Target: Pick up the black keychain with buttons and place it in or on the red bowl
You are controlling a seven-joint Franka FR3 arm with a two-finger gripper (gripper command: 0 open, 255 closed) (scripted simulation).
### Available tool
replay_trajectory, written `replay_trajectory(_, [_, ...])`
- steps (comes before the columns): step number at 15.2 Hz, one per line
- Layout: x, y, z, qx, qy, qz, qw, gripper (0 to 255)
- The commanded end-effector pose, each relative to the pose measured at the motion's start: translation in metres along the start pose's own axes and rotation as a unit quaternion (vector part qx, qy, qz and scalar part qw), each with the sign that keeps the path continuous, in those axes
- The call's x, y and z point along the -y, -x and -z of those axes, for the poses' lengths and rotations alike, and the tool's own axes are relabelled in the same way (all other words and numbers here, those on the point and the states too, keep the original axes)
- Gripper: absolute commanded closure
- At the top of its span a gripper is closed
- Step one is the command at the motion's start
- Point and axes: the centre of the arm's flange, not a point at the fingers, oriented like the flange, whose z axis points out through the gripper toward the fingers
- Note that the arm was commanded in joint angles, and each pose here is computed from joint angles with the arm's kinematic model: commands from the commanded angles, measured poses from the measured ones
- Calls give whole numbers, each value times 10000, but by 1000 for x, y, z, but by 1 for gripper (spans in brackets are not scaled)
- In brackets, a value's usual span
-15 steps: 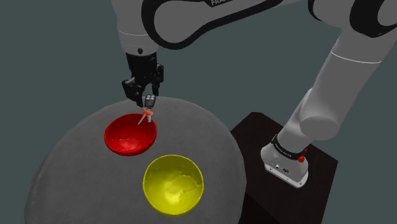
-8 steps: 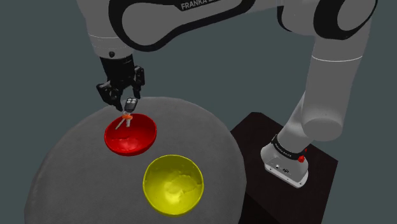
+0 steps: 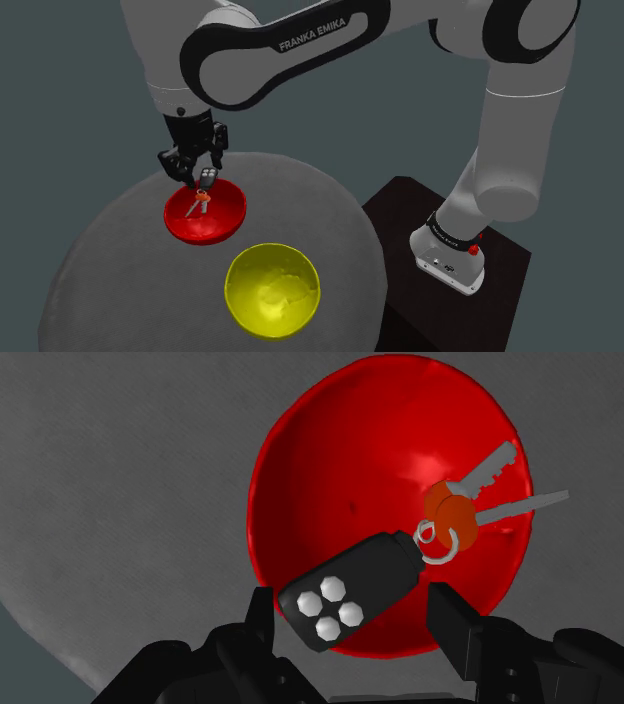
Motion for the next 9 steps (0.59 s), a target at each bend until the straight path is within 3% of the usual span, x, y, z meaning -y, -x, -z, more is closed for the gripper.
replay_trajectory(1, [0, 0, -11, -2, -1, 0, 10000, 255])
replay_trajectory(5, [0, 0, -32, -2, -1, 0, 10000, 255])
replay_trajectory(9, [0, 0, -32, -2, -1, 0, 10000, 255])
